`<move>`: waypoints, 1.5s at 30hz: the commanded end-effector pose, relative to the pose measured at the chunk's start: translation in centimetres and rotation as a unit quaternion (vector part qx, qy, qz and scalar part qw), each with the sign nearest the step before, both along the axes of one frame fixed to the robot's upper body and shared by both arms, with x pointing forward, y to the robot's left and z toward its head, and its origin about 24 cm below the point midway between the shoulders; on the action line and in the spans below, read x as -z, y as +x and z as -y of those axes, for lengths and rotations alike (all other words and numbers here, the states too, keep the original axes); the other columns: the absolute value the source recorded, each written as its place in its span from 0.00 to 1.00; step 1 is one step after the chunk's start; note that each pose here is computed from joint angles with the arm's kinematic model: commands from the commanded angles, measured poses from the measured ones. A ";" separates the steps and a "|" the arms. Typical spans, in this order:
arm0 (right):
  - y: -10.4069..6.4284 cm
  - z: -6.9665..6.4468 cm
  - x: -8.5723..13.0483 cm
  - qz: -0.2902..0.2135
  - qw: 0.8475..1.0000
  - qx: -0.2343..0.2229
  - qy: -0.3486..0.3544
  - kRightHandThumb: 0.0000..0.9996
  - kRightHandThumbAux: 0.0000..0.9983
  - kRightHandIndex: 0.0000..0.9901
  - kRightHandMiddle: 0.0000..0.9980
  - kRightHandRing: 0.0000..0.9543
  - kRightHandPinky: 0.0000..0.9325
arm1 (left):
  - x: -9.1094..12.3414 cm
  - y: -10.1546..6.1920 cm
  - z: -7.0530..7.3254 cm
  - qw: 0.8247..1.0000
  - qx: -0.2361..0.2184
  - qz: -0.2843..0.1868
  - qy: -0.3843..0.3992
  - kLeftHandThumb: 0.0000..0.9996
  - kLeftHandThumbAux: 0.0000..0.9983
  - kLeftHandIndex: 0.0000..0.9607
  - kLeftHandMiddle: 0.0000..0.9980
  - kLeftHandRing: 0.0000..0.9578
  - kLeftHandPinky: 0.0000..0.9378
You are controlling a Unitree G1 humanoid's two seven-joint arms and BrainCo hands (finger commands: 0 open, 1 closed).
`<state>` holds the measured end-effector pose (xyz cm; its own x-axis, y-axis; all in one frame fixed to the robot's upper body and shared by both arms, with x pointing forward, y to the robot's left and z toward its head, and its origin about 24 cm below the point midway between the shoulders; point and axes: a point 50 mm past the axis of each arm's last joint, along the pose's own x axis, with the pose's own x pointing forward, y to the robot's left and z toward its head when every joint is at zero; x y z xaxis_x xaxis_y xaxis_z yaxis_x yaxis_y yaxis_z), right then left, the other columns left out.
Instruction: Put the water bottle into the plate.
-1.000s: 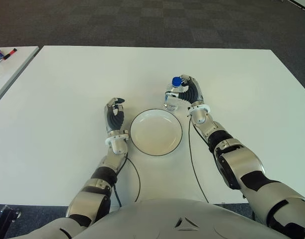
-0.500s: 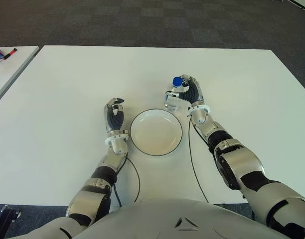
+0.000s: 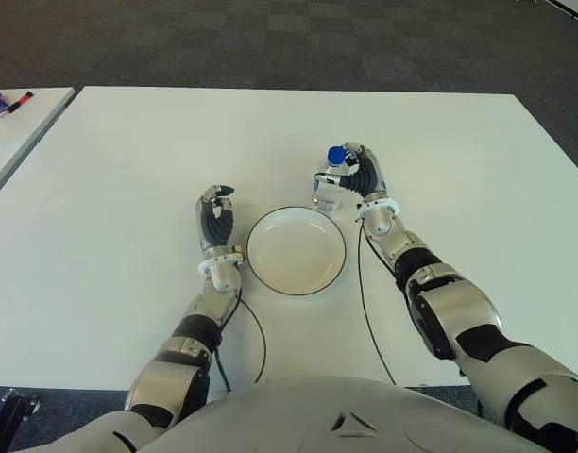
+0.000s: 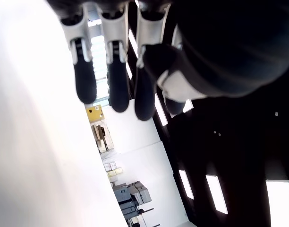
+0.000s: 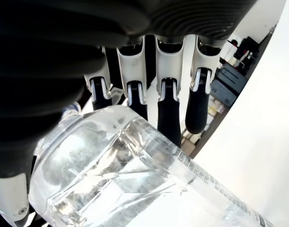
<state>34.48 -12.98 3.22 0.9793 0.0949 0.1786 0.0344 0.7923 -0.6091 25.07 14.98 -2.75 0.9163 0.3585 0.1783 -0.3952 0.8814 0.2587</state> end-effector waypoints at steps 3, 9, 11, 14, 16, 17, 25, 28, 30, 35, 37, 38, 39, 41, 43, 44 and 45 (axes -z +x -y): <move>-0.5 0.2 1.0 -0.020 1.000 0.005 0.001 0.85 0.67 0.44 0.49 0.82 0.89 | 1.0 -0.8 -0.2 1.000 0.000 -0.025 0.001 0.84 0.67 0.48 0.43 0.39 0.44; -0.5 0.2 0.9 -0.015 1.000 0.006 0.001 0.85 0.67 0.45 0.49 0.86 0.92 | 1.0 -0.8 -0.1 1.000 -0.004 -0.022 -0.001 0.84 0.67 0.47 0.43 0.39 0.42; -0.5 0.2 0.9 -0.013 1.000 0.008 0.001 0.85 0.67 0.45 0.49 0.87 0.93 | 0.9 -0.7 -0.1 1.000 -0.005 -0.020 0.008 0.84 0.67 0.47 0.43 0.39 0.42; -0.5 0.2 0.9 -0.006 1.000 0.013 0.001 0.85 0.67 0.45 0.49 0.88 0.94 | 1.0 -0.7 -0.2 0.999 -0.005 -0.023 0.025 0.84 0.67 0.48 0.42 0.39 0.43; -0.5 0.2 0.8 -0.004 1.000 0.015 0.002 0.85 0.67 0.45 0.49 0.89 0.94 | 1.0 -0.7 -0.2 0.999 -0.004 -0.026 0.029 0.84 0.67 0.48 0.42 0.39 0.43; -0.5 0.2 0.8 -0.003 1.000 0.016 0.002 0.85 0.67 0.45 0.49 0.89 0.94 | 1.0 -0.7 -0.2 0.999 -0.003 -0.027 0.029 0.84 0.67 0.49 0.42 0.39 0.43; -0.6 0.2 0.9 -0.010 1.000 0.019 0.017 0.85 0.67 0.45 0.49 0.90 0.95 | 1.0 -0.7 -0.2 0.999 0.003 -0.025 0.021 0.84 0.67 0.48 0.42 0.40 0.44; -0.6 0.2 0.9 -0.009 1.000 0.020 0.022 0.85 0.67 0.45 0.49 0.90 0.95 | 1.0 -0.7 -0.2 1.000 0.002 -0.022 0.022 0.84 0.67 0.48 0.43 0.40 0.44; -0.6 0.2 0.9 -0.008 0.999 0.021 0.024 0.85 0.67 0.45 0.49 0.90 0.95 | 1.0 -0.7 -0.2 1.000 0.001 -0.022 0.022 0.84 0.67 0.48 0.43 0.40 0.44; -0.6 0.2 0.9 -0.012 0.999 0.023 0.025 0.85 0.67 0.45 0.49 0.90 0.95 | 1.0 -0.7 -0.2 1.000 0.003 -0.025 0.010 0.84 0.67 0.47 0.43 0.40 0.44; -0.6 0.2 0.9 -0.013 0.999 0.023 0.026 0.85 0.67 0.45 0.49 0.90 0.95 | 1.0 -0.7 -0.1 1.000 0.005 -0.026 0.003 0.84 0.67 0.47 0.44 0.41 0.44; -0.6 0.2 0.9 -0.013 0.999 0.024 0.027 0.85 0.67 0.45 0.49 0.90 0.94 | 1.0 -0.7 -0.1 1.000 0.005 -0.026 0.000 0.84 0.67 0.47 0.44 0.41 0.44; -0.6 0.2 0.9 -0.014 0.999 0.024 0.028 0.85 0.67 0.45 0.49 0.89 0.94 | 1.0 -0.8 -0.1 1.000 0.006 -0.025 -0.002 0.84 0.67 0.47 0.44 0.41 0.45; -0.6 0.2 0.9 -0.013 0.999 0.024 0.029 0.85 0.67 0.45 0.49 0.89 0.94 | 1.0 -0.8 -0.1 1.000 0.006 -0.024 -0.005 0.84 0.67 0.47 0.44 0.41 0.45; -0.6 0.2 0.9 -0.013 0.999 0.024 0.030 0.85 0.67 0.45 0.49 0.89 0.94 | 1.0 -0.7 -0.1 1.000 0.006 -0.023 -0.007 0.84 0.67 0.47 0.44 0.41 0.45; -0.6 0.2 0.9 -0.013 0.999 0.024 0.031 0.85 0.67 0.45 0.49 0.89 0.94 | 0.9 -0.7 -0.1 1.000 0.006 -0.023 -0.008 0.84 0.67 0.47 0.44 0.41 0.45; -0.6 0.2 0.9 -0.013 0.999 0.024 0.031 0.85 0.67 0.45 0.49 0.89 0.94 | 0.9 -0.7 -0.1 1.000 0.006 -0.023 -0.009 0.84 0.67 0.47 0.44 0.42 0.45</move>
<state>34.30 -13.09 3.10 0.9802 0.0478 0.1921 0.0706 0.8223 -0.5647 25.17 15.07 -2.73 0.9185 0.3542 0.1758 -0.3899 0.8855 0.2527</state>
